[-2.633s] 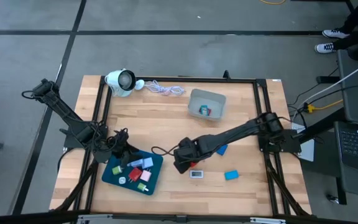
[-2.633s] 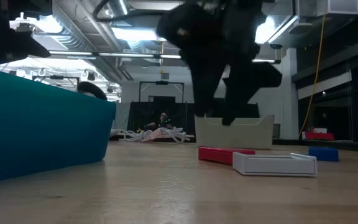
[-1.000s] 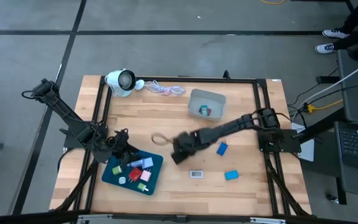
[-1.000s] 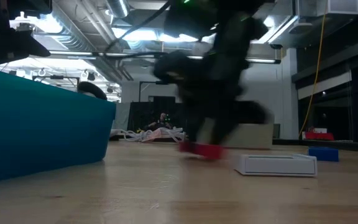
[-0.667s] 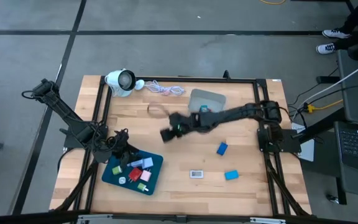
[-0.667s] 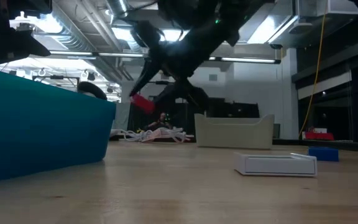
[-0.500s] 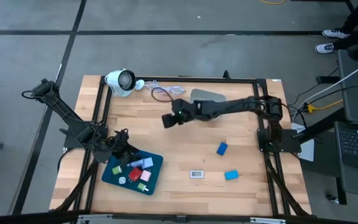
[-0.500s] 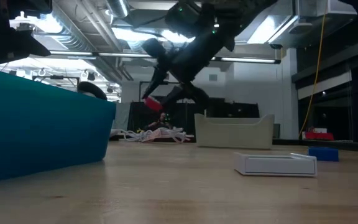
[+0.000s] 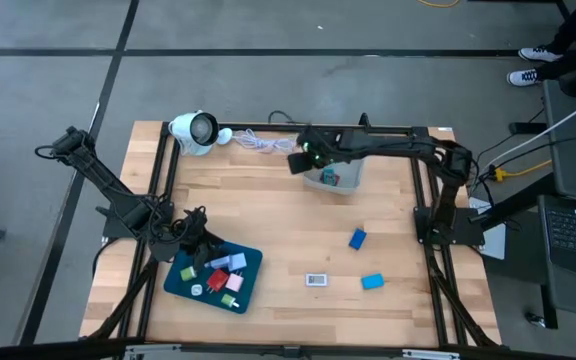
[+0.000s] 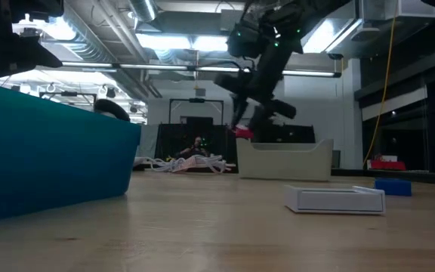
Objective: Pick & Place Office items
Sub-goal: Put the red digital clock into the gray bin, then put the white digital clock into the gray bin
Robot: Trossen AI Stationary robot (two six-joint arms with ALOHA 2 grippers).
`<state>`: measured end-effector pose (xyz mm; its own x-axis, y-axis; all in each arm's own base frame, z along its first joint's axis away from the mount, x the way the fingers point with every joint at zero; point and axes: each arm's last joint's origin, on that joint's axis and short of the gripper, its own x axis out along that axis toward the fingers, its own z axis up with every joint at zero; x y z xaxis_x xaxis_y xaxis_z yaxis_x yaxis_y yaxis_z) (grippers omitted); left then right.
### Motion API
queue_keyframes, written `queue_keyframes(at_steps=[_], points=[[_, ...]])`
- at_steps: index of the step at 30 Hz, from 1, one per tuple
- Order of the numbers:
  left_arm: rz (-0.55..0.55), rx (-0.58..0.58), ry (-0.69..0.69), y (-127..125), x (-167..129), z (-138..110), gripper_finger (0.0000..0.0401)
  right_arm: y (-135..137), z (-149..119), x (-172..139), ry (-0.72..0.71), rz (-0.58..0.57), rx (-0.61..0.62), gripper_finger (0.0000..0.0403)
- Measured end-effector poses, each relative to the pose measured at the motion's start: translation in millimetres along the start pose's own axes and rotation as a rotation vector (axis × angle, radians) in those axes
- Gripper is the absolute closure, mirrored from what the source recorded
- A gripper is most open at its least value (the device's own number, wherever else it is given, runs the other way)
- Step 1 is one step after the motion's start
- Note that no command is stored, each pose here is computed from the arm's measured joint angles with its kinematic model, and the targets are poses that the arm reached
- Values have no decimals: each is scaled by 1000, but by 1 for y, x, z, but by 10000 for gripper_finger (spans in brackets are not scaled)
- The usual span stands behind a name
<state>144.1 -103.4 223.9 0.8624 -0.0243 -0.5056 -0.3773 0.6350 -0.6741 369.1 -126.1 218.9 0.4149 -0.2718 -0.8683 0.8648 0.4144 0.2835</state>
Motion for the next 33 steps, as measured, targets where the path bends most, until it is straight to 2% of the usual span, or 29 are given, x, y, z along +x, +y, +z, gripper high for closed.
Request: queue_keyframes(at_steps=[6,15,17,21,24,28,33], points=[[4,0,-14,0,0,0,120,-25,10,1,46,-125,-1,253],[8,0,-26,0,0,1,120,-36,20,3,79,-99,1,253],[10,0,-34,0,0,1,120,-36,20,3,72,-107,-1,225],[12,0,-40,0,0,1,120,-37,20,3,76,-103,8,114],[12,0,-40,0,0,1,120,-37,20,3,70,-108,23,85],[12,-8,-40,0,0,1,120,-36,20,3,93,-85,22,100],[12,-11,-40,0,0,1,120,-17,1,0,210,42,-60,148]])
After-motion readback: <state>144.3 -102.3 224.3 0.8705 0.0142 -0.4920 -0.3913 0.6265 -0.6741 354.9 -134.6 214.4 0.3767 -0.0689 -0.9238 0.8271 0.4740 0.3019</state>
